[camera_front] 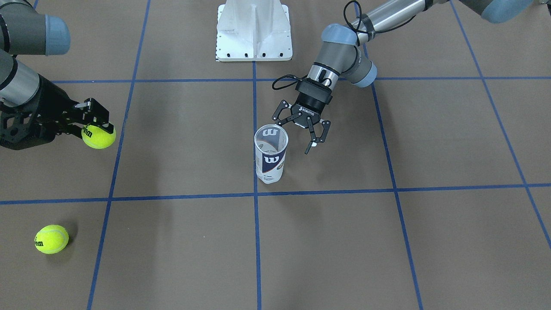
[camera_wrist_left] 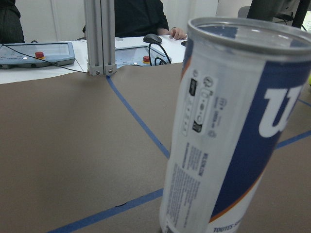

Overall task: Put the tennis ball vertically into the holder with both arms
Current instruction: 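Carry the ball with the right gripper over the tube's open top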

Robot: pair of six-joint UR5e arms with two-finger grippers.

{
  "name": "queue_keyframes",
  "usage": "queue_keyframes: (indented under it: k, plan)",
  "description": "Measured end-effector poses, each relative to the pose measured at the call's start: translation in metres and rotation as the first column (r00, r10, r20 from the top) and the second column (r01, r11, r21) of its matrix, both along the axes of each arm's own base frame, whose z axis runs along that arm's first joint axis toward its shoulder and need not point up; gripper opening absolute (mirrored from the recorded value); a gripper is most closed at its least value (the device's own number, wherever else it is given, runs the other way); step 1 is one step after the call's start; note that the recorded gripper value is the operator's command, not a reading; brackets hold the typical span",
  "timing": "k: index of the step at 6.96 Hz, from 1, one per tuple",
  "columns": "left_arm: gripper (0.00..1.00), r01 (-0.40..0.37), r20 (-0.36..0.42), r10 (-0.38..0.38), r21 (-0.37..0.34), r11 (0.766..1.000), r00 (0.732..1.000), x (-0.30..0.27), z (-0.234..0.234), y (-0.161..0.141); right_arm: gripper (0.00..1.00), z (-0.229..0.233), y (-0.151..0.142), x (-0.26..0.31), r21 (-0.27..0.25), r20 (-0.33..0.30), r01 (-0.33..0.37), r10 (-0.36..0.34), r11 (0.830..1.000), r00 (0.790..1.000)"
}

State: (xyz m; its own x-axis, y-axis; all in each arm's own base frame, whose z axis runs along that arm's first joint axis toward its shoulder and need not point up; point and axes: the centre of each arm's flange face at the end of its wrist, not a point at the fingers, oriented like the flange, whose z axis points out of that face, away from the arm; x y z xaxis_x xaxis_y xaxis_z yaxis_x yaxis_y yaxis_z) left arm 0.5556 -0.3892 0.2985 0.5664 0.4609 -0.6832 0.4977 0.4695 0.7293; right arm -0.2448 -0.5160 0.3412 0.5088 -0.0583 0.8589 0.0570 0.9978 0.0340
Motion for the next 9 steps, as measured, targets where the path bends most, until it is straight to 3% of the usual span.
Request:
queue_keyframes:
  k: [5,9]
  plan:
    - [0.99,0.001,-0.004,-0.001,0.009,1.0,1.0,0.022,-0.015,-0.003,0.0,-0.064,-0.011,-0.01,0.014,0.061,0.014,-0.014,1.0,0.998]
    - [0.98,0.003,0.014,-0.003,0.035,0.999,1.0,0.03,-0.027,-0.009,0.0,-0.131,-0.014,-0.021,-0.012,0.124,-0.021,0.022,1.0,0.992]
